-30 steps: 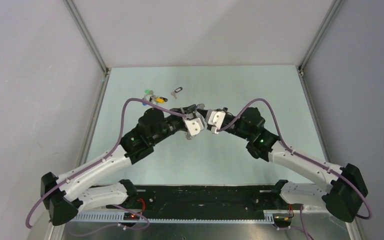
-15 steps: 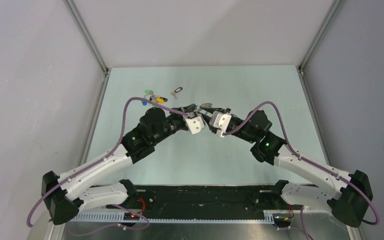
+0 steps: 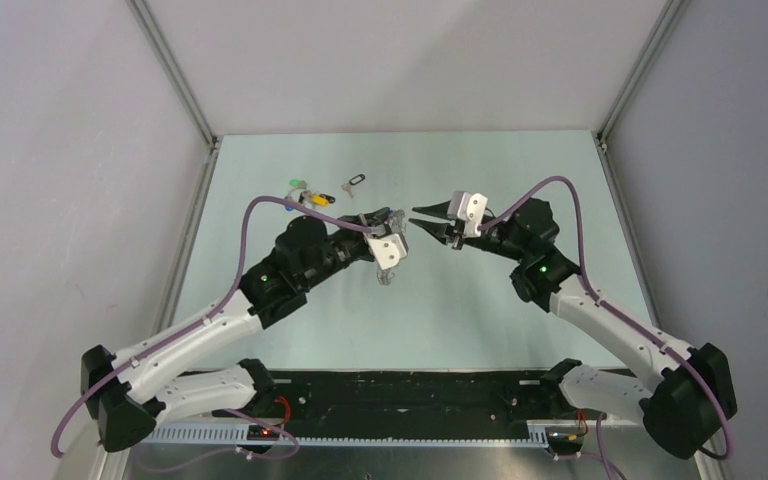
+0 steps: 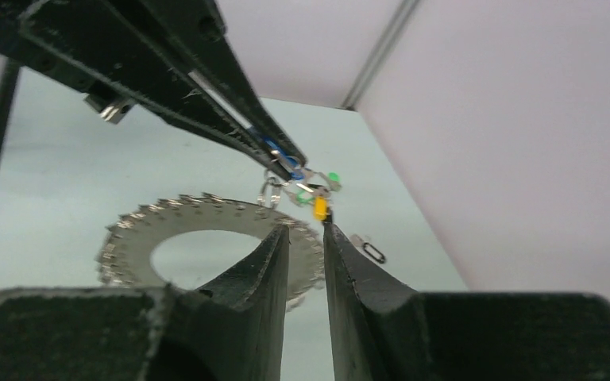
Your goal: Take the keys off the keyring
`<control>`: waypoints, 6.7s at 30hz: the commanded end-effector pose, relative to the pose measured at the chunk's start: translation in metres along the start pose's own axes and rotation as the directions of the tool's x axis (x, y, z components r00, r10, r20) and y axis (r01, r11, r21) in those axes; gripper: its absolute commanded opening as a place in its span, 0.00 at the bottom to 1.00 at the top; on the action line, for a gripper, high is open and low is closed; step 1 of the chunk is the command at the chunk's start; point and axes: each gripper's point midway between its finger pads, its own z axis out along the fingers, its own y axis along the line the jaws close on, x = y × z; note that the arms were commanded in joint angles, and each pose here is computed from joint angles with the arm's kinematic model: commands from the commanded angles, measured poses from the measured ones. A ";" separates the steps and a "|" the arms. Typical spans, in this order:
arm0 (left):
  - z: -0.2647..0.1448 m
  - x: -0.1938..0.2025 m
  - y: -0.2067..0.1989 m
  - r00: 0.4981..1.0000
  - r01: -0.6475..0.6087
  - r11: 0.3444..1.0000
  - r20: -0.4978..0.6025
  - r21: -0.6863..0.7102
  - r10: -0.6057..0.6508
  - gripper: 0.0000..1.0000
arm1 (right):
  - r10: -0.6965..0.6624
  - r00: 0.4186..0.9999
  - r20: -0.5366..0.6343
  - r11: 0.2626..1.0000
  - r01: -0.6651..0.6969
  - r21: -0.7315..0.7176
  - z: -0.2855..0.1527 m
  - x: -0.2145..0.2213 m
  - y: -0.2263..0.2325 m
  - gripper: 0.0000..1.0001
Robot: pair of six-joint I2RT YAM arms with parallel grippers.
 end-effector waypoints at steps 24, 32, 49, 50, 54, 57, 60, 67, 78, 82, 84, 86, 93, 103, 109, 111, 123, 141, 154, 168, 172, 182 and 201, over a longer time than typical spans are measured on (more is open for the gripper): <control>-0.011 -0.032 0.017 0.992 0.005 0.999 0.123 -0.037 0.000 0.00 | 0.070 0.992 0.108 0.988 -0.054 -0.148 0.020 -0.005 0.017 0.33; -0.011 -0.033 0.017 0.992 0.006 0.999 0.125 -0.039 -0.001 0.00 | 0.103 0.987 0.121 0.980 -0.080 -0.182 0.023 -0.004 0.022 0.21; -0.012 -0.033 0.018 0.992 0.004 0.999 0.125 -0.043 0.001 0.00 | 0.128 0.986 0.110 0.972 -0.103 -0.210 0.022 -0.003 0.029 0.00; -0.012 -0.033 0.018 0.992 0.004 0.999 0.125 -0.042 0.001 0.00 | 0.130 0.986 0.107 0.972 -0.106 -0.209 0.021 -0.003 0.029 0.00; -0.011 -0.030 0.017 0.993 0.000 0.999 0.118 -0.040 0.005 0.00 | 0.160 0.982 0.103 0.968 -0.135 -0.210 0.018 -0.009 0.030 0.00; -0.008 -0.028 0.014 0.994 -0.012 0.999 0.112 -0.030 0.015 0.00 | 0.225 0.972 0.060 0.951 -0.206 -0.231 0.018 -0.015 0.032 0.00; -0.006 -0.026 0.010 0.993 -0.035 0.999 0.114 -0.016 0.037 0.00 | 0.288 0.957 -0.015 0.930 -0.283 -0.236 0.021 -0.016 0.036 0.00; -0.003 -0.026 0.001 0.989 -0.067 0.998 0.130 0.018 0.064 0.00 | 0.511 0.847 -0.148 0.811 -0.532 -0.243 0.021 -0.036 0.043 0.00; -0.005 -0.037 -0.008 0.978 -0.080 0.995 0.197 0.065 0.066 0.00 | 0.811 0.496 -0.311 0.447 -0.868 -0.217 0.027 -0.053 0.041 0.00; -0.008 -0.040 -0.005 0.976 -0.078 0.996 0.206 0.053 0.066 0.00 | 0.847 0.417 -0.330 0.375 -0.908 -0.184 0.029 -0.047 0.038 0.00; -0.009 -0.042 -0.003 0.976 -0.077 0.996 0.210 0.046 0.066 0.00 | 0.861 0.381 -0.337 0.347 -0.924 -0.160 0.031 -0.042 0.037 0.00; -0.010 -0.043 -0.003 0.974 -0.077 0.996 0.216 0.043 0.066 0.00 | 0.878 0.336 -0.342 0.308 -0.942 -0.137 0.031 -0.037 0.033 0.00; -0.011 -0.041 0.001 0.976 -0.078 0.997 0.207 0.026 0.071 0.00 | 0.897 0.270 -0.350 0.254 -0.963 -0.090 0.024 -0.028 0.027 0.18; -0.011 -0.041 0.000 0.975 -0.079 0.997 0.208 0.026 0.072 0.00 | 0.808 0.488 -0.331 0.472 -0.872 -0.134 -0.003 -0.025 0.028 0.38; -0.012 -0.043 0.001 0.974 -0.079 0.997 0.216 0.025 0.072 0.00 | 0.769 0.574 -0.282 0.566 -0.816 -0.118 -0.006 -0.022 0.022 0.39; -0.013 -0.044 0.001 0.973 -0.079 0.997 0.218 0.023 0.072 0.00 | 0.747 0.613 -0.259 0.608 -0.787 -0.105 -0.006 -0.020 0.018 0.39; -0.014 -0.045 0.004 0.974 -0.076 0.997 0.217 0.015 0.071 0.00 | 0.574 0.787 -0.226 0.810 -0.587 0.013 -0.002 -0.005 0.011 0.41; -0.014 -0.043 0.009 0.979 -0.052 0.999 0.198 -0.007 0.052 0.00 | 0.292 0.955 -0.057 0.956 -0.292 0.004 -0.012 -0.025 0.053 0.43; -0.014 -0.043 0.009 0.979 -0.051 0.999 0.199 -0.003 0.051 0.00 | 0.306 0.952 0.002 0.952 -0.306 0.007 -0.024 -0.034 0.049 0.46; -0.016 -0.047 0.009 0.975 -0.049 0.999 0.216 0.001 0.048 0.00 | 0.169 0.982 0.090 0.986 -0.168 -0.015 -0.005 -0.037 0.032 0.35; -0.017 -0.048 0.010 0.974 -0.050 0.999 0.219 -0.002 0.049 0.00 | 0.168 0.982 0.090 0.985 -0.165 -0.045 0.001 -0.035 0.037 0.34; -0.018 -0.050 0.011 0.974 -0.049 0.999 0.223 -0.005 0.049 0.00 | 0.171 0.983 0.063 0.985 -0.169 -0.038 0.011 -0.023 0.035 0.33; -0.017 -0.047 0.009 0.975 -0.052 0.999 0.216 -0.003 0.052 0.00 | 0.236 0.972 -0.019 0.970 -0.237 -0.058 0.016 -0.028 0.033 0.00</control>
